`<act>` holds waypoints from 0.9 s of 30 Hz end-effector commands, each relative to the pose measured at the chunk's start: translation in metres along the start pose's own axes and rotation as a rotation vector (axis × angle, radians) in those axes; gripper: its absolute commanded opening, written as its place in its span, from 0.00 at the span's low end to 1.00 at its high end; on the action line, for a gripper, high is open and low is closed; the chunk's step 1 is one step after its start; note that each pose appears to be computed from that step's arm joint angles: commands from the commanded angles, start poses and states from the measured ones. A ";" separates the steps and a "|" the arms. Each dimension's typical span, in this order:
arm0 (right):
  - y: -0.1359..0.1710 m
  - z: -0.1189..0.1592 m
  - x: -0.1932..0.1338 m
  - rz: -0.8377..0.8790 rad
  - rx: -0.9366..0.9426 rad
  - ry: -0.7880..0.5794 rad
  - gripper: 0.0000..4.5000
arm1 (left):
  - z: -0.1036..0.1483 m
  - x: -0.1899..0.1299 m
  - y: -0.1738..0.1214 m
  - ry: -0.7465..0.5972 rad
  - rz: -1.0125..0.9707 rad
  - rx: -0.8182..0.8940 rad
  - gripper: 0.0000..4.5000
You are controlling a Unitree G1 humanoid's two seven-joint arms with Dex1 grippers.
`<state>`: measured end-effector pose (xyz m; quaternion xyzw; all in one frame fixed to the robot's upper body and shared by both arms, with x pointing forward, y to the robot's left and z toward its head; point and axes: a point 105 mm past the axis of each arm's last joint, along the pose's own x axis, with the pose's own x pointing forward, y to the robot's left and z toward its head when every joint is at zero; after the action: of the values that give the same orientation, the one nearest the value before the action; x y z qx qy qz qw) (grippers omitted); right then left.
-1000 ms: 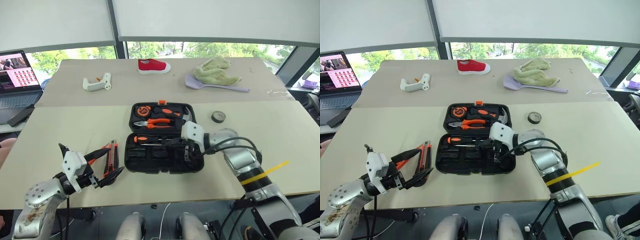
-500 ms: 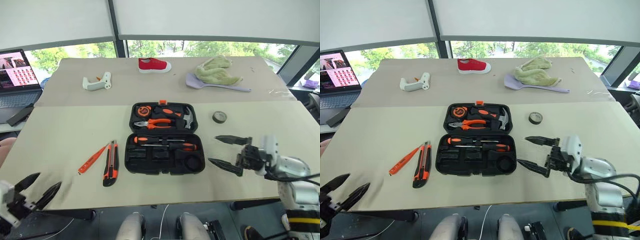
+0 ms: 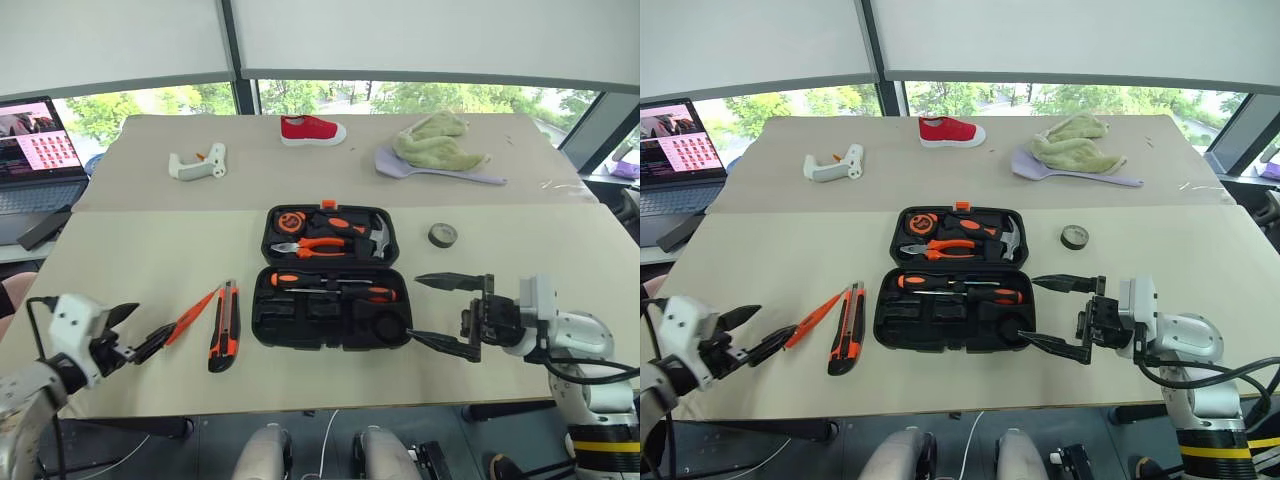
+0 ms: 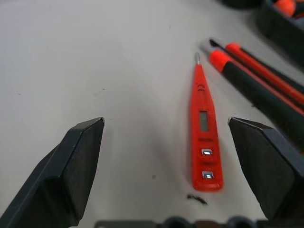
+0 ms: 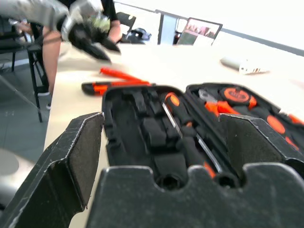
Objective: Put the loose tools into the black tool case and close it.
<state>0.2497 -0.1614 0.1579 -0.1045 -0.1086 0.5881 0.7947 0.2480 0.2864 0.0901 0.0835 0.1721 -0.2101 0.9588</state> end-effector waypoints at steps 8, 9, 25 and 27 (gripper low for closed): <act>0.006 0.012 0.003 0.013 -0.020 -0.006 1.00 | 0.001 0.011 -0.003 0.027 -0.064 -0.001 0.38; 0.006 0.012 0.003 0.010 -0.019 -0.005 1.00 | 0.003 0.011 -0.003 0.019 -0.066 0.000 0.32; 0.006 0.013 -0.022 -0.039 0.023 0.094 1.00 | 0.110 0.034 -0.070 -0.197 -0.699 0.572 0.11; 0.009 0.011 -0.024 -0.049 0.031 0.101 1.00 | 0.115 0.058 -0.098 -0.165 -0.794 0.662 0.11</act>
<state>0.2345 -0.1812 0.1551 -0.1169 -0.0450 0.5672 0.8140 0.2884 0.1714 0.1736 0.2624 0.0311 -0.5770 0.7728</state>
